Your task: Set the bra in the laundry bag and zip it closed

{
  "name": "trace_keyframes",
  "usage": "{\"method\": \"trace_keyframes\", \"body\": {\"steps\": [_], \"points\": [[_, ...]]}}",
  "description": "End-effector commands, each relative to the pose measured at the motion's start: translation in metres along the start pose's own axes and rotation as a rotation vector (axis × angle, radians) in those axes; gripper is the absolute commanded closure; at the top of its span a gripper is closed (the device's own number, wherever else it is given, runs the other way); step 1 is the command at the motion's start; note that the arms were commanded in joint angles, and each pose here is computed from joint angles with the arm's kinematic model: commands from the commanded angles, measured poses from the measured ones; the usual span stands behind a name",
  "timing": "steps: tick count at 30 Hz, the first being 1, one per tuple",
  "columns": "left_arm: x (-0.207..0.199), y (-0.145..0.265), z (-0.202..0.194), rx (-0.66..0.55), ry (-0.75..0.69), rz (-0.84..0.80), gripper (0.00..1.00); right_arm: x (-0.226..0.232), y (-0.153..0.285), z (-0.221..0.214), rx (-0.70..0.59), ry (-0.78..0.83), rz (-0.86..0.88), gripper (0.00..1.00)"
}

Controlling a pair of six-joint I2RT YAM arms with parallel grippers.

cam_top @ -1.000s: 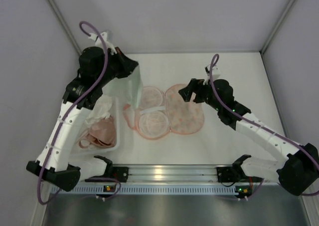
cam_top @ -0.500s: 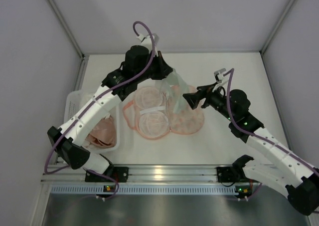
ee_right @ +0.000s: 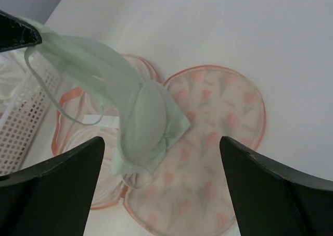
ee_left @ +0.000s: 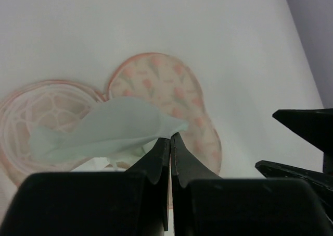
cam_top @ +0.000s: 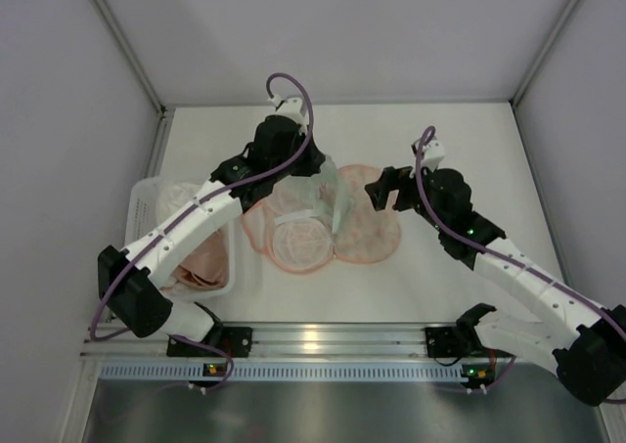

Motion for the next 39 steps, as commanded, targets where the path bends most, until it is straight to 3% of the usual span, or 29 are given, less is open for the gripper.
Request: {"method": "trace_keyframes", "body": {"steps": [1,6,10,11,14,19,28,31,39], "points": [[0.004,0.013,0.019,-0.116,0.009,0.025,1.00,0.008,0.001,0.025,-0.039,-0.055,0.024,0.06],[0.019,0.012,0.012,-0.122,0.028,0.101,1.00,0.031,-0.023,-0.017,0.126,-0.290,0.144,0.09],[0.027,0.013,0.008,-0.132,0.044,0.140,1.00,0.039,-0.035,-0.053,0.201,-0.674,0.121,0.08],[0.028,0.013,0.006,-0.128,0.044,0.141,1.00,0.045,-0.037,-0.038,0.120,-0.733,0.186,0.07],[0.034,0.014,-0.002,-0.115,0.033,0.153,1.00,0.046,-0.039,-0.035,0.081,-0.933,0.197,0.05],[0.044,0.010,-0.016,-0.087,0.031,0.180,1.00,0.053,-0.041,-0.022,0.114,-1.190,0.188,0.01],[0.038,0.009,-0.022,-0.070,0.039,0.119,1.00,0.068,-0.038,-0.026,0.172,-1.400,-0.033,0.01],[0.035,0.015,-0.020,-0.085,0.033,0.090,1.00,0.075,-0.039,-0.023,0.135,-1.456,-0.058,0.01],[0.037,0.031,-0.024,-0.093,0.004,0.060,1.00,0.089,-0.098,-0.048,0.155,-1.382,-0.231,0.01]]}}
Point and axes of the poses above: each gripper's point midway between its finger pads, its own y axis back along the fingers, its own x axis along the line the jaws close on, z = x × y, the point moved 4 cm from there along y, back along the fingers, and after that the axes turned 6 degrees about y, right-handed, at the moved point
